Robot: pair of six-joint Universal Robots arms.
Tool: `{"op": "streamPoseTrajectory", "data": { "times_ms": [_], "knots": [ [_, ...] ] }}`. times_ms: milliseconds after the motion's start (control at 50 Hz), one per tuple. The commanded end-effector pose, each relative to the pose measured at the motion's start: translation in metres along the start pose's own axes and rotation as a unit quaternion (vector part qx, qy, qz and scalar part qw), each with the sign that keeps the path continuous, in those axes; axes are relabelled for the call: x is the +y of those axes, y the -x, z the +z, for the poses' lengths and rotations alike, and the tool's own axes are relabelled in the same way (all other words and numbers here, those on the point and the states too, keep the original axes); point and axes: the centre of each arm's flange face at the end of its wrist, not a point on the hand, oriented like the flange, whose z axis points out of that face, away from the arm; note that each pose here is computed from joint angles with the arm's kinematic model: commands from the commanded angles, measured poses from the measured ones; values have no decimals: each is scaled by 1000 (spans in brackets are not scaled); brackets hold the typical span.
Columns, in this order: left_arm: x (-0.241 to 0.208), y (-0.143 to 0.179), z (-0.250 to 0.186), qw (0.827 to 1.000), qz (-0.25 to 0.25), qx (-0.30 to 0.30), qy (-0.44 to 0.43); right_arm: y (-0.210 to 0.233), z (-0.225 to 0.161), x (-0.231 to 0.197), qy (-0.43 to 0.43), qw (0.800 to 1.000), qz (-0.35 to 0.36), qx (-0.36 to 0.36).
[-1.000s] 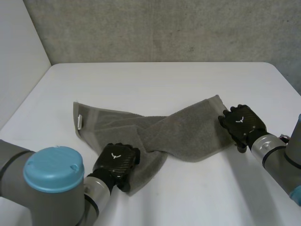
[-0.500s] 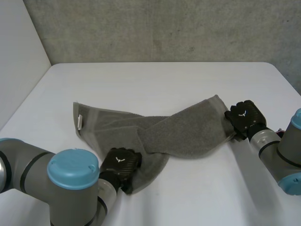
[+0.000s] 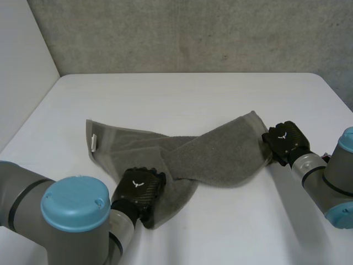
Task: Fold the towel.
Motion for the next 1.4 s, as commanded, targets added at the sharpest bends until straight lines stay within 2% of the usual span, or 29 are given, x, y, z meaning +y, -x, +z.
{"op": "streamPoseTrajectory", "data": {
  "times_ms": [20, 100, 240, 360, 520, 760, 920, 980, 1100, 1240, 1280, 1300, 1340, 1400],
  "knots": [
    [3, -6, -4, 1000, 8, 10, 1, -10, -2, -10, -13, 1000, 0, 13],
    [2, -7, -1, 1000, 10, 10, -1, -26, -10, -30, -34, 999, 3, 37],
    [5, -10, 6, 1000, 11, 11, 1, -65, -41, -76, -62, 995, 49, 63],
    [5, -10, 10, 1000, 11, 10, 1, -85, -53, -87, -55, 993, 72, 72],
    [3, -10, 16, 1000, 10, 4, -3, -114, -87, -127, -77, 989, 89, 93],
    [6, -8, 19, 1000, 11, -13, 0, -116, -105, -140, -81, 987, 101, 90],
    [-6, 1, 22, 998, -2, -47, -44, -118, -104, -140, -80, 987, 102, 92],
    [-15, 10, 19, 996, -8, -65, -59, -120, -104, -140, -79, 987, 100, 96],
    [-39, 45, 12, 989, -25, -113, -88, -127, -109, -139, -66, 988, 98, 99],
    [-87, 67, -16, 977, 0, -138, -160, -136, -126, -154, -55, 990, 99, 86],
    [-124, 77, -43, 965, 25, -146, -218, -146, -138, -169, -68, 989, 93, 94],
    [-124, 77, -43, 965, 25, -146, -219, -146, -138, -169, -68, 989, 93, 94],
    [-159, 87, -66, 948, 42, -151, -275, -158, -150, -188, -89, 986, 84, 111],
    [-172, 91, -74, 944, 47, -148, -291, -166, -160, -202, -104, 984, 78, 120]
  ]
}}
